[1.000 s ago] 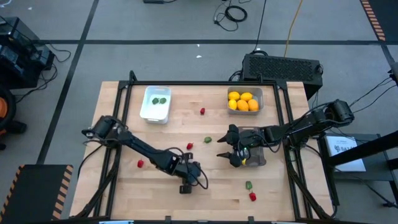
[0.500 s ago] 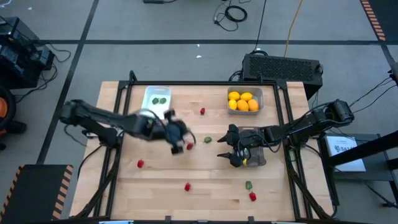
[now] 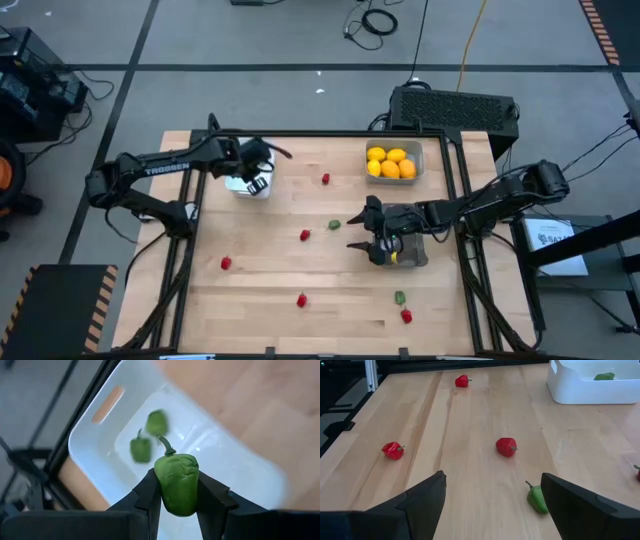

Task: Sort produce into baskets
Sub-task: Put the green chili pepper into the white bin

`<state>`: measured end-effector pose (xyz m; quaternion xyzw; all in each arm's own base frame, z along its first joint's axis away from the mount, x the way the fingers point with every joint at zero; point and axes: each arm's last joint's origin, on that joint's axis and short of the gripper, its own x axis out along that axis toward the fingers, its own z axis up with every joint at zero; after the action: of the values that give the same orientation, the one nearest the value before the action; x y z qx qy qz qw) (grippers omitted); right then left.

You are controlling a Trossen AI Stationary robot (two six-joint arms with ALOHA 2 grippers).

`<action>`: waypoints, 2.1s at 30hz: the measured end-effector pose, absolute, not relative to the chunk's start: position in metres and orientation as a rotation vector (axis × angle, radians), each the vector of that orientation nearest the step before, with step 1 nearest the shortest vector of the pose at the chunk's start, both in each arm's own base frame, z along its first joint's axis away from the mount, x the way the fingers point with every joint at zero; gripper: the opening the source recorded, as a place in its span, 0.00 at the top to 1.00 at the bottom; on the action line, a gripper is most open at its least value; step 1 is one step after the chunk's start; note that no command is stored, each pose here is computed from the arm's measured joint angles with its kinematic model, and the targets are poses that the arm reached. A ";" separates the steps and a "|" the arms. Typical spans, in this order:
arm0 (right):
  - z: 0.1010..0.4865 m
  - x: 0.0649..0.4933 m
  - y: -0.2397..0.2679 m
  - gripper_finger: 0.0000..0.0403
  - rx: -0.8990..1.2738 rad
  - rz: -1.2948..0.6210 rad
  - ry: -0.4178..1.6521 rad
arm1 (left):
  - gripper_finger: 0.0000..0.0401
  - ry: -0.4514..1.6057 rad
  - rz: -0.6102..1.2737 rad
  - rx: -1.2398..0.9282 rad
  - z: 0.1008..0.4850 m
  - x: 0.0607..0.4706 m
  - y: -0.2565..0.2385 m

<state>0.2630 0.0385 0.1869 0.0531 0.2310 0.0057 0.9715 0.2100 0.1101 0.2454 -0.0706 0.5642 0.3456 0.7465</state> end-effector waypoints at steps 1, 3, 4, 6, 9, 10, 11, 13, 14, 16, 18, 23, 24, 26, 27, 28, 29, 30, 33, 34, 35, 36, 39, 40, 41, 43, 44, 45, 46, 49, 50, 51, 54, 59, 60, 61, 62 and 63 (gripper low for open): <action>0.187 0.263 0.038 0.22 0.108 0.009 0.467 | 0.75 1.238 0.773 -0.177 0.244 0.207 0.115; 0.187 0.263 0.036 0.22 0.109 0.003 0.467 | 0.74 1.231 0.812 -0.209 0.244 0.202 0.124; 0.187 0.263 0.035 0.22 0.110 0.000 0.467 | 0.73 1.232 0.823 -0.215 0.244 0.200 0.127; 0.187 0.263 0.035 0.22 0.110 -0.002 0.467 | 0.69 1.236 0.821 -0.213 0.244 0.198 0.131; 0.187 0.263 0.035 0.22 0.106 -0.001 0.469 | 0.62 1.218 0.809 -0.219 0.244 0.199 0.133; 0.186 0.263 0.035 0.22 0.105 -0.001 0.470 | 0.60 1.217 0.804 -0.222 0.244 0.199 0.132; 0.186 0.263 0.035 0.22 0.104 -0.001 0.471 | 0.57 1.216 0.802 -0.223 0.244 0.199 0.132; 0.186 0.263 0.035 0.22 0.095 0.001 0.476 | 0.51 1.215 0.801 -0.224 0.244 0.199 0.132; 0.186 0.263 0.035 0.22 0.091 0.002 0.476 | 0.49 1.214 0.801 -0.224 0.244 0.199 0.132; 0.186 0.263 0.035 0.22 0.087 0.003 0.475 | 0.44 1.198 0.802 -0.224 0.245 0.201 0.132; 0.186 0.263 0.035 0.22 0.087 0.003 0.476 | 0.41 1.159 0.785 -0.221 0.246 0.205 0.131; 0.186 0.263 0.035 0.22 0.087 0.003 0.475 | 0.38 0.930 0.550 -0.204 0.256 0.233 0.122; 0.186 0.263 0.035 0.22 0.087 0.003 0.475 | 0.38 0.873 0.486 -0.189 0.259 0.240 0.118; 0.186 0.263 0.035 0.22 0.095 0.001 0.475 | 0.38 0.770 0.356 -0.149 0.265 0.255 0.107; 0.186 0.263 0.035 0.22 0.101 0.000 0.475 | 0.38 0.731 0.296 -0.123 0.266 0.263 0.100; 0.186 0.263 0.035 0.22 0.105 -0.001 0.475 | 0.38 0.697 0.249 -0.101 0.267 0.271 0.092; 0.186 0.263 0.035 0.22 0.106 0.000 0.475 | 0.38 0.679 0.212 -0.078 0.265 0.278 0.084; 0.186 0.263 0.036 0.22 0.106 0.002 0.476 | 0.38 0.668 0.173 -0.053 0.262 0.286 0.076; 0.186 0.263 0.036 0.22 0.108 0.001 0.476 | 0.39 0.620 0.081 -0.013 0.249 0.312 0.051; 0.186 0.263 0.036 0.22 0.109 0.001 0.474 | 0.39 0.611 0.054 -0.003 0.242 0.320 0.042; 0.186 0.263 0.036 0.22 0.109 0.001 0.473 | 0.39 0.597 0.039 0.012 0.235 0.329 0.033; 0.186 0.263 0.036 0.22 0.109 0.001 0.474 | 0.39 0.588 0.036 0.028 0.227 0.337 0.026; 0.186 0.263 0.036 0.22 0.109 0.001 0.469 | 0.39 0.591 0.045 0.069 0.197 0.357 0.008; 0.186 0.263 0.036 0.22 0.110 0.002 0.469 | 0.39 0.592 0.045 0.081 0.188 0.363 0.004; 0.186 0.263 0.036 0.22 0.113 0.001 0.470 | 0.39 0.598 0.043 0.086 0.178 0.367 0.001; 0.186 0.263 0.036 0.22 0.125 -0.002 0.474 | 0.39 0.596 0.057 0.087 0.163 0.373 -0.004; 0.186 0.263 0.036 0.22 0.131 -0.004 0.479 | 0.39 0.598 0.076 0.077 0.158 0.375 -0.006; 0.185 0.263 0.036 0.22 0.133 -0.005 0.483 | 0.39 0.603 0.095 0.066 0.153 0.377 -0.006; 0.185 0.262 0.036 0.22 0.133 -0.006 0.488 | 0.39 0.605 0.113 0.050 0.149 0.378 -0.007; 0.184 0.262 0.036 0.22 0.131 -0.007 0.500 | 0.39 0.624 0.141 0.010 0.139 0.380 -0.006; 0.184 0.262 0.036 0.22 0.131 -0.007 0.500 | 0.39 0.627 0.150 -0.007 0.136 0.380 -0.006; 0.184 0.262 0.036 0.22 0.132 -0.007 0.499 | 0.39 0.632 0.154 -0.013 0.132 0.381 -0.006; 0.184 0.262 0.036 0.22 0.131 -0.007 0.498 | 0.39 0.649 0.170 -0.030 0.120 0.383 -0.006; 0.184 0.262 0.036 0.22 0.132 -0.007 0.499 | 0.39 0.678 0.189 -0.020 0.104 0.384 -0.005; 0.184 0.262 0.036 0.22 0.133 -0.007 0.499 | 0.39 0.679 0.191 -0.019 0.102 0.384 -0.005; 0.184 0.262 0.036 0.22 0.133 -0.008 0.499 | 0.39 0.684 0.192 -0.019 0.101 0.384 -0.005; 0.184 0.262 0.036 0.22 0.134 -0.008 0.499 | 0.39 0.688 0.192 -0.019 0.100 0.384 -0.005; 0.184 0.262 0.036 0.22 0.134 -0.008 0.500 | 0.39 0.687 0.192 -0.019 0.101 0.384 -0.005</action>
<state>0.2619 0.0357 0.1839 0.0665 0.2470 -0.0040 0.9667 0.3840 -0.0054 0.1009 -0.0093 0.3360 0.0940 0.9371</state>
